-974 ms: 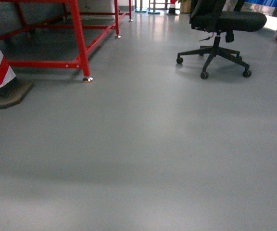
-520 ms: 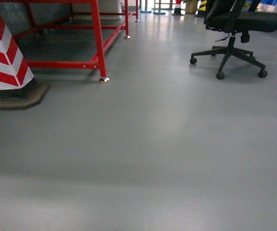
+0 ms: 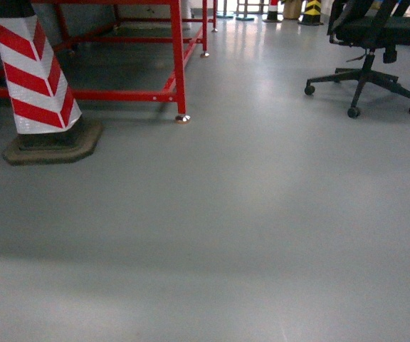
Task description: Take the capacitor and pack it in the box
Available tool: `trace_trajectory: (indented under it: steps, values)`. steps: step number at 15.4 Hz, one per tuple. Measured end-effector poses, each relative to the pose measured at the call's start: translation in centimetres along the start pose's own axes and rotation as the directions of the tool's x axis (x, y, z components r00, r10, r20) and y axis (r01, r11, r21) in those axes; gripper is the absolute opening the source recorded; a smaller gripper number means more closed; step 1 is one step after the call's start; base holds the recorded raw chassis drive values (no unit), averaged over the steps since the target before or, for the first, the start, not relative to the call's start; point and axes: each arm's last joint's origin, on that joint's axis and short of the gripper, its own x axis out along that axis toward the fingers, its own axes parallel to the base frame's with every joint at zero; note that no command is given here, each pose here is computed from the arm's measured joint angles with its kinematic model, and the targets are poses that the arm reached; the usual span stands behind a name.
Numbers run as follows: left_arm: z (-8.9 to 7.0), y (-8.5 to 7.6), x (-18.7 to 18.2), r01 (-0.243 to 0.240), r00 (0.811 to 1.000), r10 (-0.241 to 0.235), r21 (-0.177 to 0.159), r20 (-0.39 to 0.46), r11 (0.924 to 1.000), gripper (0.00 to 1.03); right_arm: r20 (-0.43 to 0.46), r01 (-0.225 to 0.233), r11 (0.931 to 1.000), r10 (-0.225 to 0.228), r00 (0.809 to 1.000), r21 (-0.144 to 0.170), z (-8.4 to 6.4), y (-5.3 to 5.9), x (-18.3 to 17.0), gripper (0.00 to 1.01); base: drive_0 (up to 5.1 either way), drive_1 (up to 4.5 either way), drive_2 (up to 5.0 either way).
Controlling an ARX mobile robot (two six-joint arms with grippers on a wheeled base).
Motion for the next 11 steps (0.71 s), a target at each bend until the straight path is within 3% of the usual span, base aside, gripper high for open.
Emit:
trace_trajectory:
  steps: [11]
  values:
    - [0.00,0.00,0.00,0.001,1.000,-0.001,0.000,0.000,1.0000,0.44,-0.005,0.000,1.0000,0.000,1.000,0.000,-0.05,0.00,0.00,0.98,-5.0,2.39,2.4]
